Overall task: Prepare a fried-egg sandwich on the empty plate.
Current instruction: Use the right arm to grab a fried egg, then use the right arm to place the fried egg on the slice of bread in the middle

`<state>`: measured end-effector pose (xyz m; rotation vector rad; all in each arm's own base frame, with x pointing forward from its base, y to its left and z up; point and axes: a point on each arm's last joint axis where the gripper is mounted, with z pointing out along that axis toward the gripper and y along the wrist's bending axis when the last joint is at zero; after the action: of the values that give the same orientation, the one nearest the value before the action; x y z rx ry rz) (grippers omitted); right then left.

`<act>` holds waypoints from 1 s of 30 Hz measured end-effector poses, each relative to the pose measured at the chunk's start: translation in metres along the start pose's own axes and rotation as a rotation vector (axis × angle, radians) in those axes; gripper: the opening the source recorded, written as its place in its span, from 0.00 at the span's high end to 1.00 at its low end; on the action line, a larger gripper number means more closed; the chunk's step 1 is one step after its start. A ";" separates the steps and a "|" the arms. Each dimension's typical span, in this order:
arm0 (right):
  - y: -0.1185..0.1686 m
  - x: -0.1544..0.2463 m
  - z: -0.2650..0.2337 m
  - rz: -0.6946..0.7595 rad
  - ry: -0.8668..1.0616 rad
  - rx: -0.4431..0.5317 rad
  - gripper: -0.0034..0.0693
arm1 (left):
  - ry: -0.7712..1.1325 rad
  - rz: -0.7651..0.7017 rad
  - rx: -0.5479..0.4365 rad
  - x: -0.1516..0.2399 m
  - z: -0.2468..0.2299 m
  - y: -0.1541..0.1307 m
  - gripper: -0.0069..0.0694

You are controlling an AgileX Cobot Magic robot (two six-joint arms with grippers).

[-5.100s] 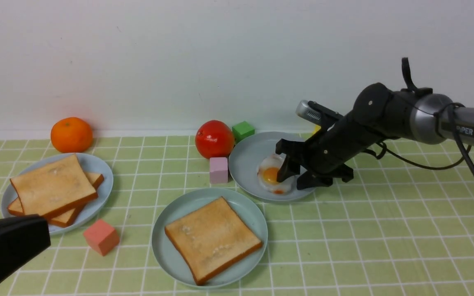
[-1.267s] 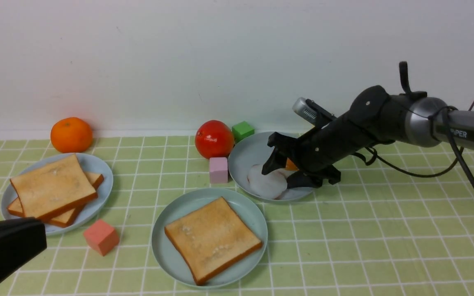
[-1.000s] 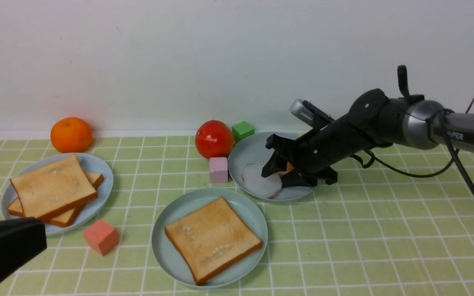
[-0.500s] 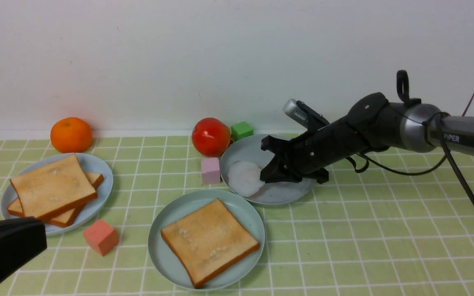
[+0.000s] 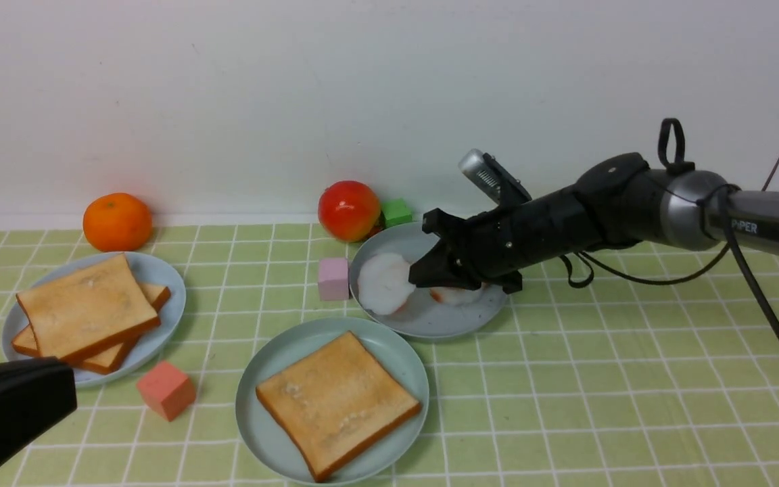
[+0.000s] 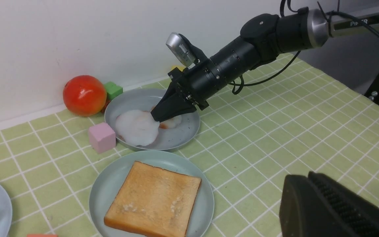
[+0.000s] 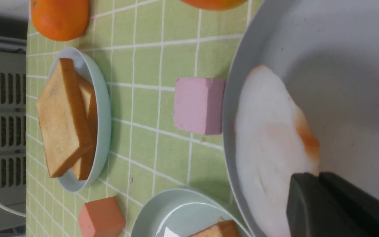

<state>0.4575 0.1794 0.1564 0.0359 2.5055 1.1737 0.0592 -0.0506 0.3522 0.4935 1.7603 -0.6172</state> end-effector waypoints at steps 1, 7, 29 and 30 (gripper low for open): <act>-0.001 -0.003 -0.004 0.000 -0.009 0.000 0.92 | 0.000 0.000 0.000 0.000 0.000 0.000 0.88; 0.002 -0.020 -0.040 -0.030 -0.056 -0.001 0.92 | 0.000 0.000 0.000 0.000 0.000 0.000 0.87; 0.069 0.014 -0.138 -0.309 -0.023 0.117 0.92 | -0.016 0.035 -0.085 -0.002 0.000 0.008 0.87; 0.069 0.017 -0.136 -0.314 -0.007 0.130 0.92 | -0.016 0.036 -0.086 -0.002 0.000 0.008 0.87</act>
<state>0.3861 0.1269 0.2819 -0.3074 2.4633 0.8814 0.0641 -0.0444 0.3526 0.4585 1.7515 -0.5167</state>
